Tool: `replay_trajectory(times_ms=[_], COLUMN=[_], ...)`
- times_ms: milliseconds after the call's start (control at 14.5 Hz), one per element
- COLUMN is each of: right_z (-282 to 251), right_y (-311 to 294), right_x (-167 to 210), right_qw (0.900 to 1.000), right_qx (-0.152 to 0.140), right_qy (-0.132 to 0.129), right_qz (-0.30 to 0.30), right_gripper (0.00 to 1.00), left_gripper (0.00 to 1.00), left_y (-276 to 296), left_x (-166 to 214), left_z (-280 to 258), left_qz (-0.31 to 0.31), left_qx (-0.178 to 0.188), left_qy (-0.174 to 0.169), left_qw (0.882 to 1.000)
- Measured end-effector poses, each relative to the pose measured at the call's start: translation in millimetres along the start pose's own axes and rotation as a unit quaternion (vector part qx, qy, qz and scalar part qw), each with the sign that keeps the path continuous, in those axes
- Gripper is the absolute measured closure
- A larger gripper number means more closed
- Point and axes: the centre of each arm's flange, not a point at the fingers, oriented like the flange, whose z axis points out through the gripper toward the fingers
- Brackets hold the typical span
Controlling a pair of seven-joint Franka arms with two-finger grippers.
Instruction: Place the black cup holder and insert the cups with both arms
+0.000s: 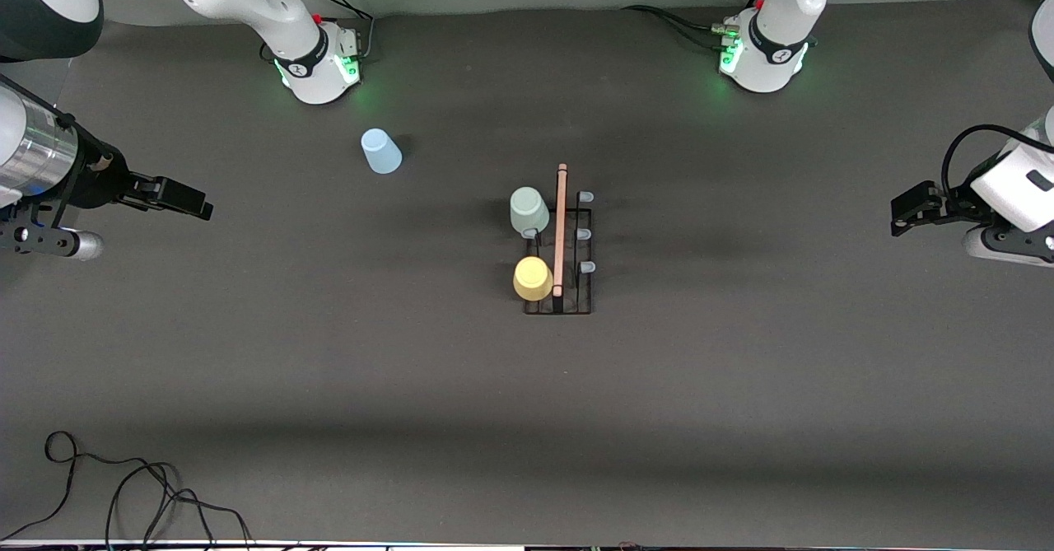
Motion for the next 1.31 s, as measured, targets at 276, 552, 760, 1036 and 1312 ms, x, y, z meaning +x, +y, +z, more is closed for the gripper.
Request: replay_trajectory(times_ms=[276,552,760,1036,1312], right_z=[2.7,4.3,-2.1,-6.8,-5.0], right_y=[13.2,23.5,26.9,38.3,38.5], right_x=[6.5,10.6,7.3,6.2,5.5], right_qw=[1.000,1.000,1.000,1.000,1.000], right_qx=[0.006,0.010,0.016,0.025,0.009], right_qy=[-0.005,-0.009,-0.006,-0.005,-0.002], right_qz=[0.009,0.004,-0.002,0.002,0.000], right_gripper=[0.00,0.00,0.00,0.00,0.00], left_gripper=[0.00,0.00,0.00,0.00,0.00], left_y=[-0.1,-0.1,-0.1,0.0,0.0], left_x=[0.2,0.6,0.7,0.8,1.0], left_z=[0.3,1.5,1.8,1.9,2.6], left_qz=[0.000,0.000,0.000,0.000,0.000], left_qx=[0.000,0.000,0.000,0.000,0.000], left_qy=[0.000,-0.001,-0.001,-0.001,-0.002], left_qw=[1.000,1.000,1.000,1.000,1.000])
